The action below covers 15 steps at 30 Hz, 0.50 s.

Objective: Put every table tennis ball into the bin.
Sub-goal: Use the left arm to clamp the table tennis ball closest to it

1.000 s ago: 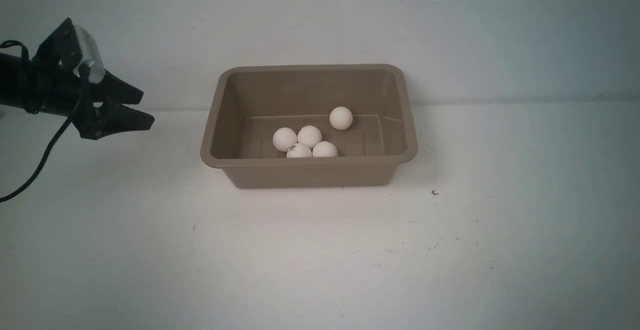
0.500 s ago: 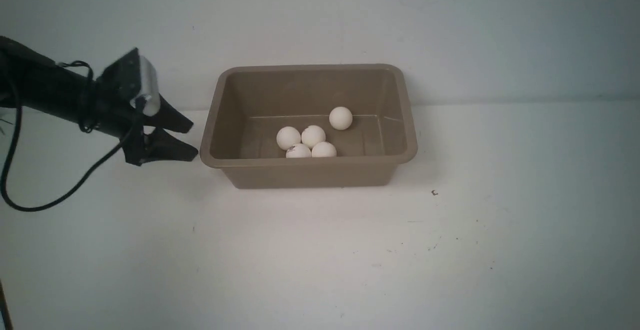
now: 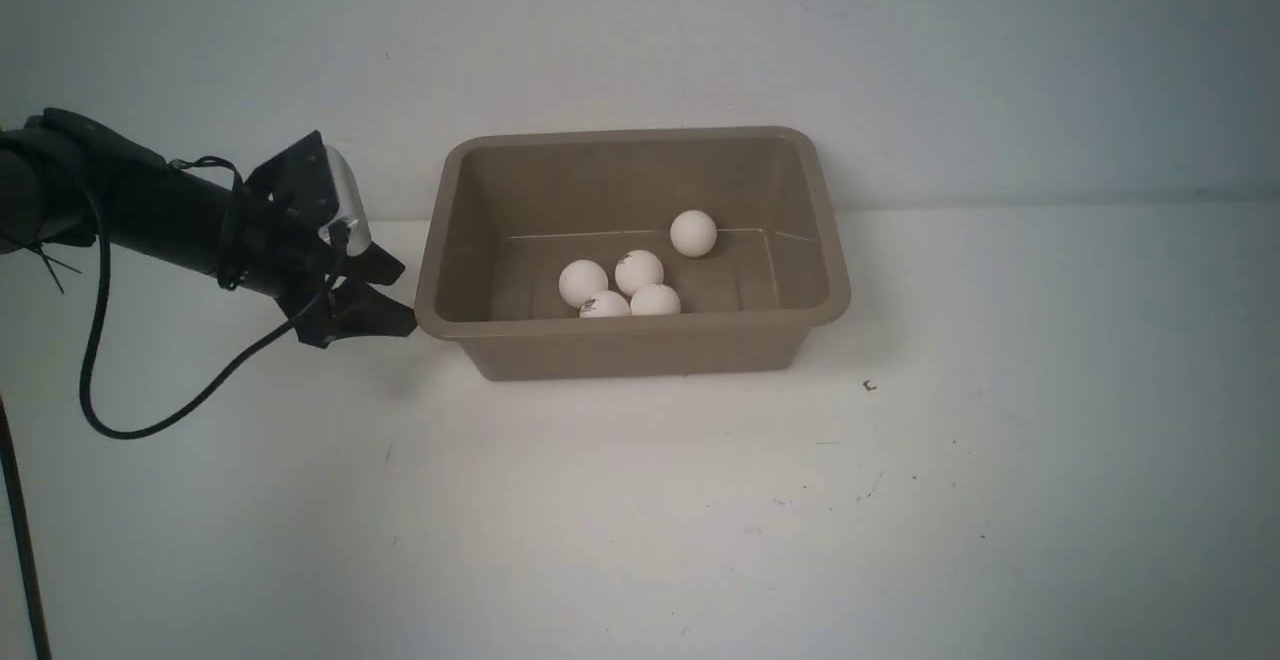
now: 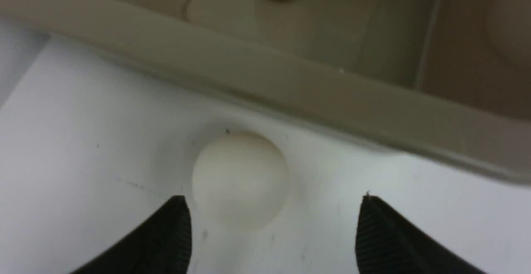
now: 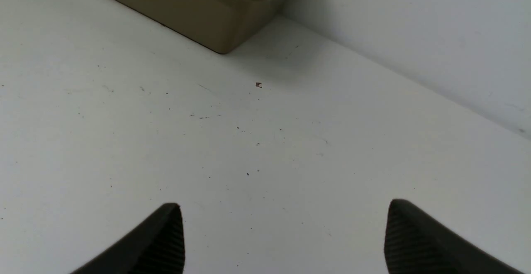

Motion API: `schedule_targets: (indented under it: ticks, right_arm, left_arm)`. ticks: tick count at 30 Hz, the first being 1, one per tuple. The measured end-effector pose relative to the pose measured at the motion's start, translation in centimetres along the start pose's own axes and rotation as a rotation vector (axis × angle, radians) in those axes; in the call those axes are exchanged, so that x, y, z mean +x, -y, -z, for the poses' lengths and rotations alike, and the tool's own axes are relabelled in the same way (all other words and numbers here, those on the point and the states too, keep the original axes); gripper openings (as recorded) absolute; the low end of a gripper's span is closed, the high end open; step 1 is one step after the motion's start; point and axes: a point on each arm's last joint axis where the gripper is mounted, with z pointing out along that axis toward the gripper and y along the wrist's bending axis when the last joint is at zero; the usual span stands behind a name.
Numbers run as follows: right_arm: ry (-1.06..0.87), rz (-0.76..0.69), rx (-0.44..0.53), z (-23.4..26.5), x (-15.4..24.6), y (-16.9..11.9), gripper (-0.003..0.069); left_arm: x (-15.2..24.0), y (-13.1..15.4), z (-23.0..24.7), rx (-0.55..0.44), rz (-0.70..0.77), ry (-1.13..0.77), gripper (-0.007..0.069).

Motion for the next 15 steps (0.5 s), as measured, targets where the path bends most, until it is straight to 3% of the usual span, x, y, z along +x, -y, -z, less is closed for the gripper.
schedule_targets:
  ticks: [15]
  right_arm:
    - [0.0,0.0,0.0,0.0,0.0,0.0,0.0589]
  left_arm:
    - [0.5,-0.4,-2.2,-0.053,0.018,0.02,0.0478]
